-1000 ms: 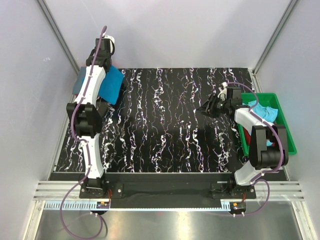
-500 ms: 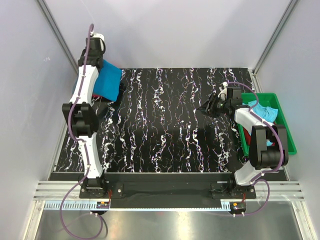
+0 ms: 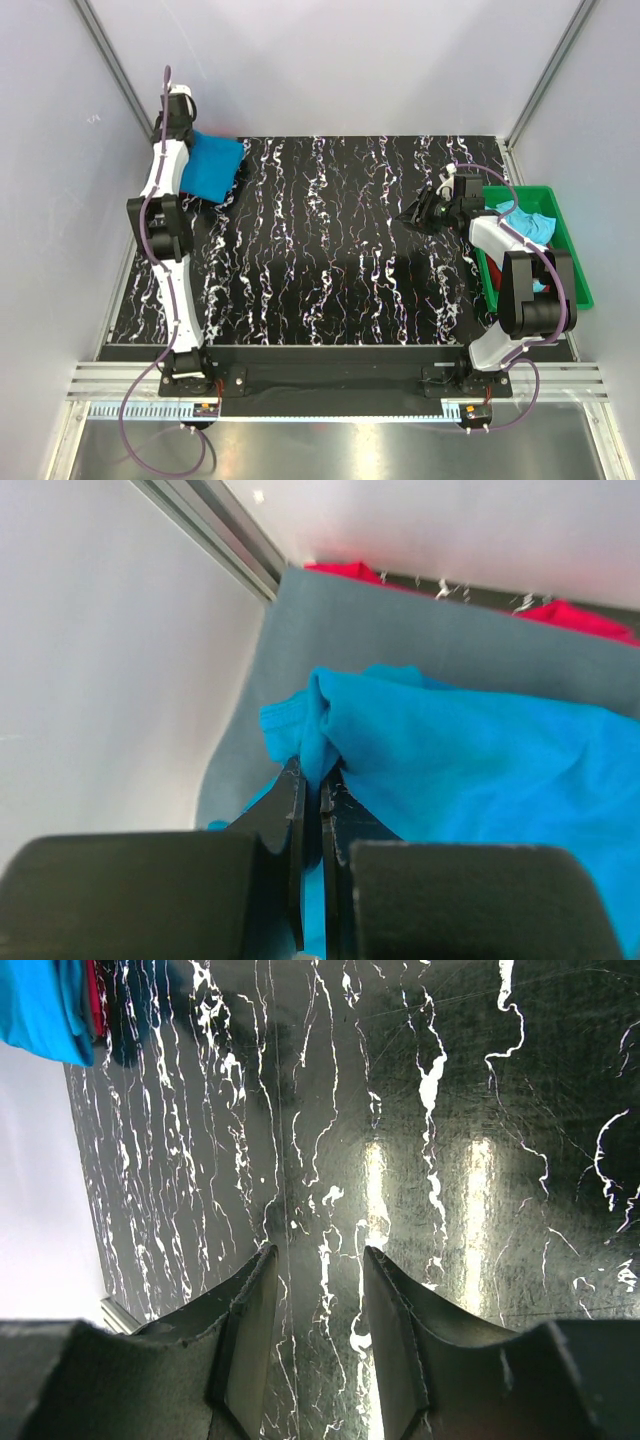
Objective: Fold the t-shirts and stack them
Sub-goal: Neatly place the folded tshirt to the corner, then reset both grippers
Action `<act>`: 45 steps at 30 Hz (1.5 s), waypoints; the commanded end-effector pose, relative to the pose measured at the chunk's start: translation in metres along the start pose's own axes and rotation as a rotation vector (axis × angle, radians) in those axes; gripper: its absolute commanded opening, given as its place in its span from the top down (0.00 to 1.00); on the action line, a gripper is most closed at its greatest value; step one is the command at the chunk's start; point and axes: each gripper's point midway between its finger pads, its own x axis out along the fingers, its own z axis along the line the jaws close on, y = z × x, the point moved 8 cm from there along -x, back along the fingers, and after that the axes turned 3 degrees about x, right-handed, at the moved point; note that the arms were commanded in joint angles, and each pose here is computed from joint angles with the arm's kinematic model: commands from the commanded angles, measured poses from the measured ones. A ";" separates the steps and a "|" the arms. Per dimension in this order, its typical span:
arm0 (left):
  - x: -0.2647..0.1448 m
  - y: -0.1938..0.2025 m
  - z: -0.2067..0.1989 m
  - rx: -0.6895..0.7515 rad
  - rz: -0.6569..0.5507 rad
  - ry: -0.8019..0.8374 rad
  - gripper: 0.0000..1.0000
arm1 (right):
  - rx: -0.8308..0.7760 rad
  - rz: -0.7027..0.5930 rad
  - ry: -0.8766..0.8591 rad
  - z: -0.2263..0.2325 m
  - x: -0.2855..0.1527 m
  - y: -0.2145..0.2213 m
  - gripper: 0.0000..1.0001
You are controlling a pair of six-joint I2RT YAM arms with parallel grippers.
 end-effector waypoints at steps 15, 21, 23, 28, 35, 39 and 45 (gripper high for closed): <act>0.036 -0.020 0.063 -0.299 -0.206 -0.003 0.88 | -0.045 -0.055 0.028 0.000 -0.001 -0.009 0.53; 0.032 -0.023 0.056 -0.290 -0.232 0.054 0.29 | -0.046 -0.053 0.028 0.001 -0.001 -0.011 0.52; 0.018 -0.031 0.058 -0.286 -0.246 0.058 0.29 | -0.041 -0.042 0.024 0.000 0.000 -0.010 0.53; -0.018 -0.043 0.046 -0.295 -0.252 0.094 0.28 | -0.046 -0.041 0.006 0.005 -0.003 -0.011 0.52; -0.075 -0.037 0.013 -0.401 -0.104 0.394 0.34 | -0.039 -0.041 -0.039 0.034 -0.027 -0.019 0.31; -0.141 -0.022 -0.040 -0.358 -0.027 0.638 0.33 | -0.046 -0.086 -0.048 0.053 -0.052 -0.019 0.00; -0.276 0.009 -0.103 -0.207 -0.035 0.897 0.01 | -0.065 -0.170 -0.010 0.078 -0.099 -0.017 0.00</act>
